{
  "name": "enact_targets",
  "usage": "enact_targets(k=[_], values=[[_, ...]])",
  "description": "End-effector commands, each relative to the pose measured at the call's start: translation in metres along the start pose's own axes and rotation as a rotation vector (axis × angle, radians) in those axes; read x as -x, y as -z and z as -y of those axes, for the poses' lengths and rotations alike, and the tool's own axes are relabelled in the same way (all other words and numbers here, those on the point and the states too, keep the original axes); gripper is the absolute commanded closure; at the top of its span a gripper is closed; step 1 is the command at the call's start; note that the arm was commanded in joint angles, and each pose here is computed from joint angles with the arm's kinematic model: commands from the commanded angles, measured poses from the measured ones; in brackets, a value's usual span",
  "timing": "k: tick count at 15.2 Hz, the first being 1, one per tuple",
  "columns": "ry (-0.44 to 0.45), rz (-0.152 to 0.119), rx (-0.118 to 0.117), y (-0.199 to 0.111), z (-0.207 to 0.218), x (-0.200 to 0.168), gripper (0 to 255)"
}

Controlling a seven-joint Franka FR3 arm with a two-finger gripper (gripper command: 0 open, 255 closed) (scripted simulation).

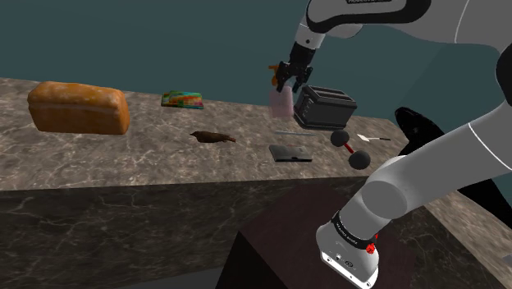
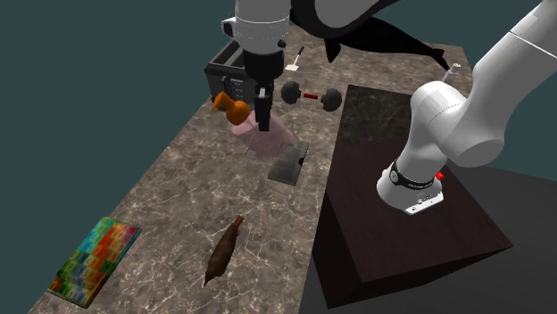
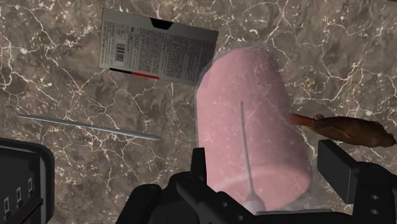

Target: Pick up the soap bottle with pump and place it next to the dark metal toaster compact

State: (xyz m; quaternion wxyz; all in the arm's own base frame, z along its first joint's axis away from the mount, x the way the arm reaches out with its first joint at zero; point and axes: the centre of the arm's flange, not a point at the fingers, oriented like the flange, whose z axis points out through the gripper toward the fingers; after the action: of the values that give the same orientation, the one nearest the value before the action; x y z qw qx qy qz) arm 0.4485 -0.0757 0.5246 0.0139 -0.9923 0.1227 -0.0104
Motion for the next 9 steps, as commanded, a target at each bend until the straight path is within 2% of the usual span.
enact_targets(k=[1,9], values=[[0.000,0.000,0.000,0.011,0.000,-0.001,255],[0.000,0.000,0.000,0.053,0.001,-0.002,255]])
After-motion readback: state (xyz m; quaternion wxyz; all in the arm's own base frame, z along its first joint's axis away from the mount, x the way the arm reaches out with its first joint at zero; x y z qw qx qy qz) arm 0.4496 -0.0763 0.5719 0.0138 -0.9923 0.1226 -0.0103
